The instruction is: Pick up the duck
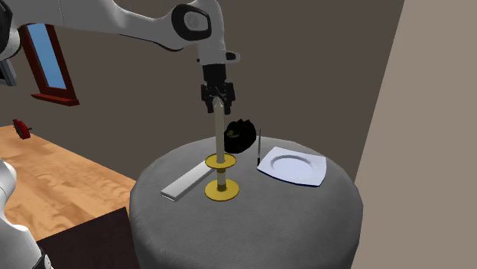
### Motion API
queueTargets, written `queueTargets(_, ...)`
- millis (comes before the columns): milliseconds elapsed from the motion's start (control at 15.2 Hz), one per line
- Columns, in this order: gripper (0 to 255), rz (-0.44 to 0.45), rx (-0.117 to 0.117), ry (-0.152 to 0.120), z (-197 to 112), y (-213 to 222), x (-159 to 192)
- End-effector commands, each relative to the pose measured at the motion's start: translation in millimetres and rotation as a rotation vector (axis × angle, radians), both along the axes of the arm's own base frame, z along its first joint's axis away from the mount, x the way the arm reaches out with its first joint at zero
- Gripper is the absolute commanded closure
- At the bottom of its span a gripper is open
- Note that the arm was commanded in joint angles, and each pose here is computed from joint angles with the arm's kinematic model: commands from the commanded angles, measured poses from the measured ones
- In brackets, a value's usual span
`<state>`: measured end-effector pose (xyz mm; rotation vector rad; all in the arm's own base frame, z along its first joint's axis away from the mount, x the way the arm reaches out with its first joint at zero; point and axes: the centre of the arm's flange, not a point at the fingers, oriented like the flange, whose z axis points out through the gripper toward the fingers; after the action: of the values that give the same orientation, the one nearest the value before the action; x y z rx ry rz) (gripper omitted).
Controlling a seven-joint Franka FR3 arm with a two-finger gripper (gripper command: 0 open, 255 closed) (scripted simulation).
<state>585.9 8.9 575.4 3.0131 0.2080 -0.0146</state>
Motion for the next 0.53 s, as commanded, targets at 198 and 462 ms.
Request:
queueTargets(198, 0, -0.013, -0.018, 0.025, -18, -12, 66)
queueTargets(462, 0, -0.013, -0.018, 0.025, -40, -12, 66)
